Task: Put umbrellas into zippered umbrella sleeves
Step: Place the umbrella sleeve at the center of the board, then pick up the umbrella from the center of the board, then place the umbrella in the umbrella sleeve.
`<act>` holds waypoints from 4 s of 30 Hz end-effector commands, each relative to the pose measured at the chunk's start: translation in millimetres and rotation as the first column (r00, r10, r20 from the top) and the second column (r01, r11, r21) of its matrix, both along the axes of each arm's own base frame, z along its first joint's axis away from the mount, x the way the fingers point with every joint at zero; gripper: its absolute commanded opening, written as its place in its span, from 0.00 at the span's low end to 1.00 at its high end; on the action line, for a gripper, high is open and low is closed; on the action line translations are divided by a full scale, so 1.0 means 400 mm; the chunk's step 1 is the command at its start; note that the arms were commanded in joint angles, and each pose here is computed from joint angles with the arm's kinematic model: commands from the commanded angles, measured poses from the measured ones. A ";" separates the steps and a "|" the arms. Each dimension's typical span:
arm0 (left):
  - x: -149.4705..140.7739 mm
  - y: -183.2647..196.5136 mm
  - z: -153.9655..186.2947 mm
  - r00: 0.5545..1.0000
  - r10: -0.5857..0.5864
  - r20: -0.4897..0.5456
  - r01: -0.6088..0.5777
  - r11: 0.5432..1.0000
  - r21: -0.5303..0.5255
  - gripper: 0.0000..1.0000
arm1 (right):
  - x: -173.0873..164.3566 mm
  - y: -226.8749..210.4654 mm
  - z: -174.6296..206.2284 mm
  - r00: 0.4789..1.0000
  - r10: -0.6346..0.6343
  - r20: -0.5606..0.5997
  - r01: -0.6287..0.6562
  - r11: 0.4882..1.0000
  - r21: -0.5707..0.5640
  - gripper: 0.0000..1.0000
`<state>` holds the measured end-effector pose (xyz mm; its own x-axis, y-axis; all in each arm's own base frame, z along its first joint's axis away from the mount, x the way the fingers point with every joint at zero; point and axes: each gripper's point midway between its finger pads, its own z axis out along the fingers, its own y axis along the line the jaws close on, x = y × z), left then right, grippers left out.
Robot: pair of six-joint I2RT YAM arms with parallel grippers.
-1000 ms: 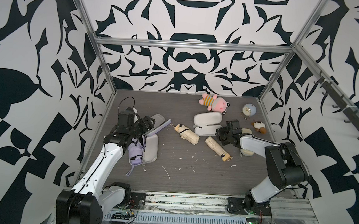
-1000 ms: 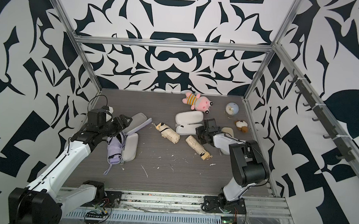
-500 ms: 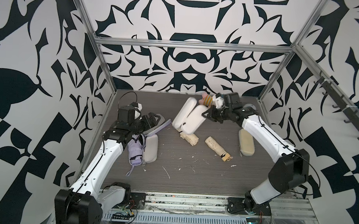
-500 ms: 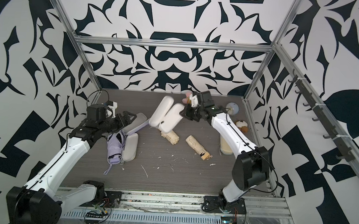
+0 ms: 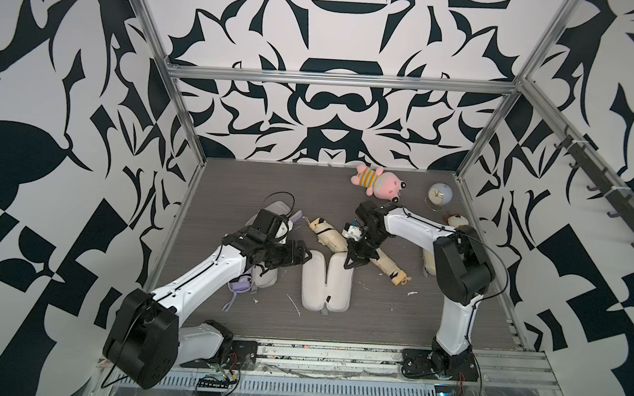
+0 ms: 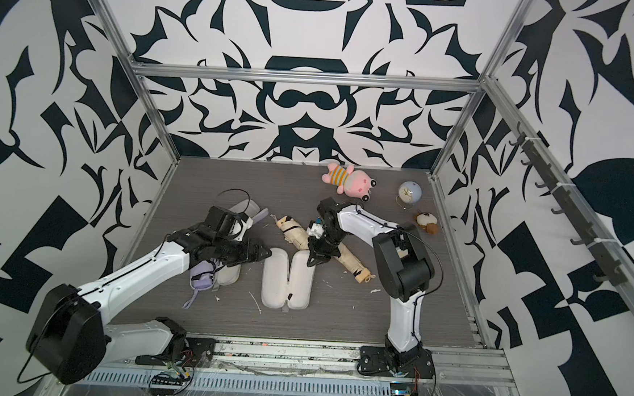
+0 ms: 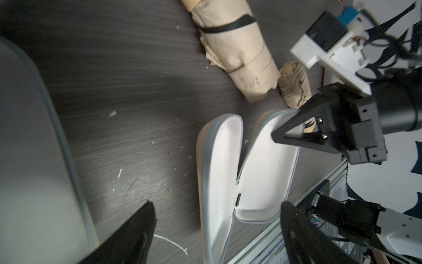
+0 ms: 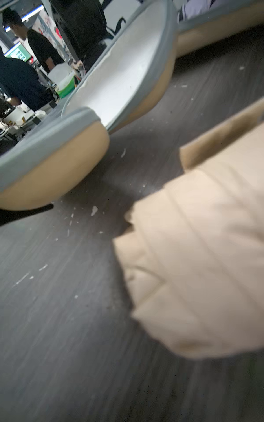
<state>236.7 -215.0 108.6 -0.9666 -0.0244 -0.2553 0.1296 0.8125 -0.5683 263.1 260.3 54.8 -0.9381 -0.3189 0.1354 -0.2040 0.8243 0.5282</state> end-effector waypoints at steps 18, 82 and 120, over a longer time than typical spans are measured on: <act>-0.027 -0.021 -0.139 0.985 0.032 -0.167 -0.021 0.998 0.067 0.70 | 0.056 -0.321 0.113 0.908 0.253 0.334 -0.036 0.841 -0.540 0.80; -0.084 -0.119 -0.054 0.941 0.331 -0.071 -0.332 0.943 0.002 0.00 | -0.158 0.041 -0.035 0.876 -0.206 0.435 0.368 0.870 -0.329 0.01; -0.098 -0.248 0.037 0.992 0.114 -0.061 -0.127 0.953 -0.277 0.79 | -0.131 -0.097 0.120 0.907 -0.362 0.215 0.332 0.929 0.167 0.76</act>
